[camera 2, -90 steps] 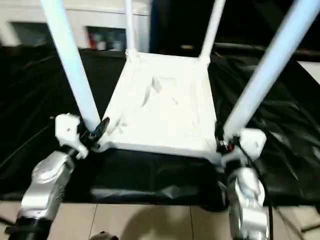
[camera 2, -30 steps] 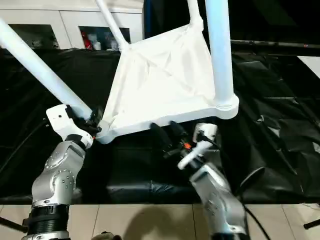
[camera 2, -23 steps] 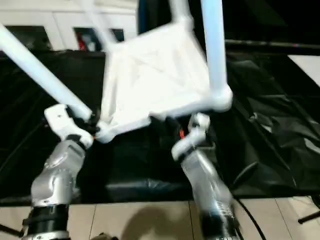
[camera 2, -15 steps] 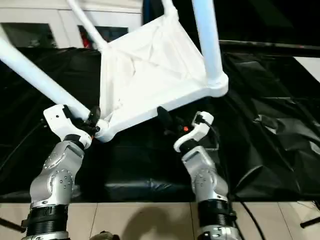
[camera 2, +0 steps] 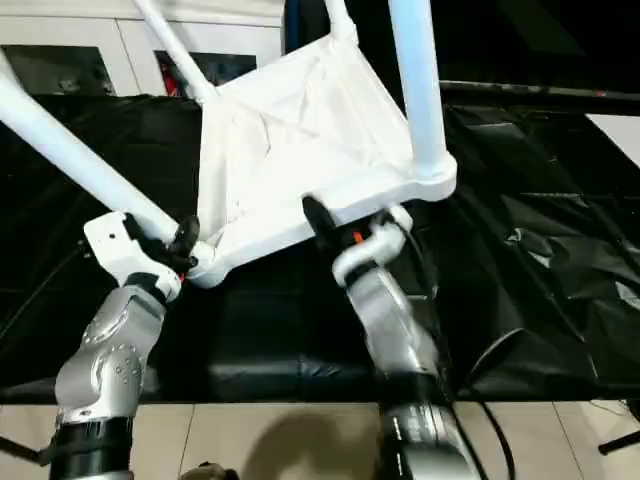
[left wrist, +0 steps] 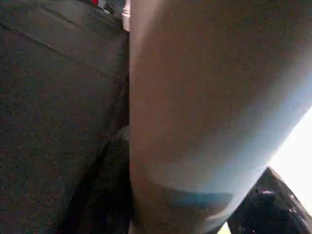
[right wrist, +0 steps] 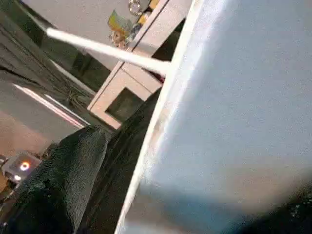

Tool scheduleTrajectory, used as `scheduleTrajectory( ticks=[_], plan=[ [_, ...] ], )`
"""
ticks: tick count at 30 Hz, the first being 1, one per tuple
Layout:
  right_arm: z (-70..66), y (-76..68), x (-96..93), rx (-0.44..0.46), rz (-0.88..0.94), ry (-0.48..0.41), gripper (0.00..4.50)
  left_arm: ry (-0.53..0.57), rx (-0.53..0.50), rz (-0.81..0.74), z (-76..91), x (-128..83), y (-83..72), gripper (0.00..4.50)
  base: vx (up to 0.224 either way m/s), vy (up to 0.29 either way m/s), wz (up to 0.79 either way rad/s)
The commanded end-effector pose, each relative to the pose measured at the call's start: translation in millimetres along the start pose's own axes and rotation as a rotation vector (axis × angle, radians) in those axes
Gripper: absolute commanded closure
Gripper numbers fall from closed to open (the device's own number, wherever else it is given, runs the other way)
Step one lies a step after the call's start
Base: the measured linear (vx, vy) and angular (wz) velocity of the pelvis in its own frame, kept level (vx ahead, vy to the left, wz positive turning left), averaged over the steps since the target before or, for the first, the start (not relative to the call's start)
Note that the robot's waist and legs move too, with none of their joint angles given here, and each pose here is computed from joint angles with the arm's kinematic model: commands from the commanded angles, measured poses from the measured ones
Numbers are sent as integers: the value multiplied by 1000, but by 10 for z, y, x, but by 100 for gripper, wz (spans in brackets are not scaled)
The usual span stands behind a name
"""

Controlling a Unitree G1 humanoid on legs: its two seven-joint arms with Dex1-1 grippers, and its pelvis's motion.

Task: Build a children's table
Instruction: Flip table

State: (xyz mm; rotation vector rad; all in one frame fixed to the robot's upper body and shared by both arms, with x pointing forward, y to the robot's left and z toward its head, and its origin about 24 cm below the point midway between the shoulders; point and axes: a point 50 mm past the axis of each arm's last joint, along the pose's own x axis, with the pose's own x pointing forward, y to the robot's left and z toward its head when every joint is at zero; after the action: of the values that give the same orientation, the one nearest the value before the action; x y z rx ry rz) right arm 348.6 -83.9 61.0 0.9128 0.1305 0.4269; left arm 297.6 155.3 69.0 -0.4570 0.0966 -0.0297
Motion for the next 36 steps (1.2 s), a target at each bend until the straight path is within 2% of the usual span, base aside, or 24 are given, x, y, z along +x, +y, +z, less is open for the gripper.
scheduleTrajectory(
  ticks=[1,7,9,10,12,13,18,19,22,29,31,36],
  plan=[
    [39,-22,68,20,-50,-27,0,69,-93,-16,-169,-49,-25,244,0,0,0],
    [68,20,163,71,-55,-50,0,67,-99,-24,-175,-86,-38,244,0,0,0],
    [60,27,201,119,-57,-69,0,65,-94,-32,-177,-106,-52,244,0,0,0],
    [58,25,203,125,-59,-69,28,65,-94,-33,-177,-108,-54,244,0,0,0],
    [48,42,218,130,-39,-69,28,66,-100,-38,-177,-119,-61,244,0,0,0],
    [40,44,225,119,-36,-64,47,68,-101,-37,-178,-123,-59,244,0,0,0],
    [40,38,231,100,-38,-60,70,72,-100,-38,-180,-114,-57,244,0,0,0],
    [40,35,230,95,-38,-58,97,73,-100,-38,-181,-111,-58,244,0,0,0],
    [43,21,231,80,-36,-53,109,78,-100,-42,-188,-102,-63,244,0,0,0],
    [85,-14,223,82,-47,-73,172,85,-103,-47,-186,-84,-63,244,0,0,0],
    [92,-14,226,79,-49,-77,191,84,-136,-64,-183,-81,-66,174,0,0,0],
    [107,-31,222,56,-69,-89,227,83,-153,-76,-179,-82,-59,136,0,0,0]
  ],
)
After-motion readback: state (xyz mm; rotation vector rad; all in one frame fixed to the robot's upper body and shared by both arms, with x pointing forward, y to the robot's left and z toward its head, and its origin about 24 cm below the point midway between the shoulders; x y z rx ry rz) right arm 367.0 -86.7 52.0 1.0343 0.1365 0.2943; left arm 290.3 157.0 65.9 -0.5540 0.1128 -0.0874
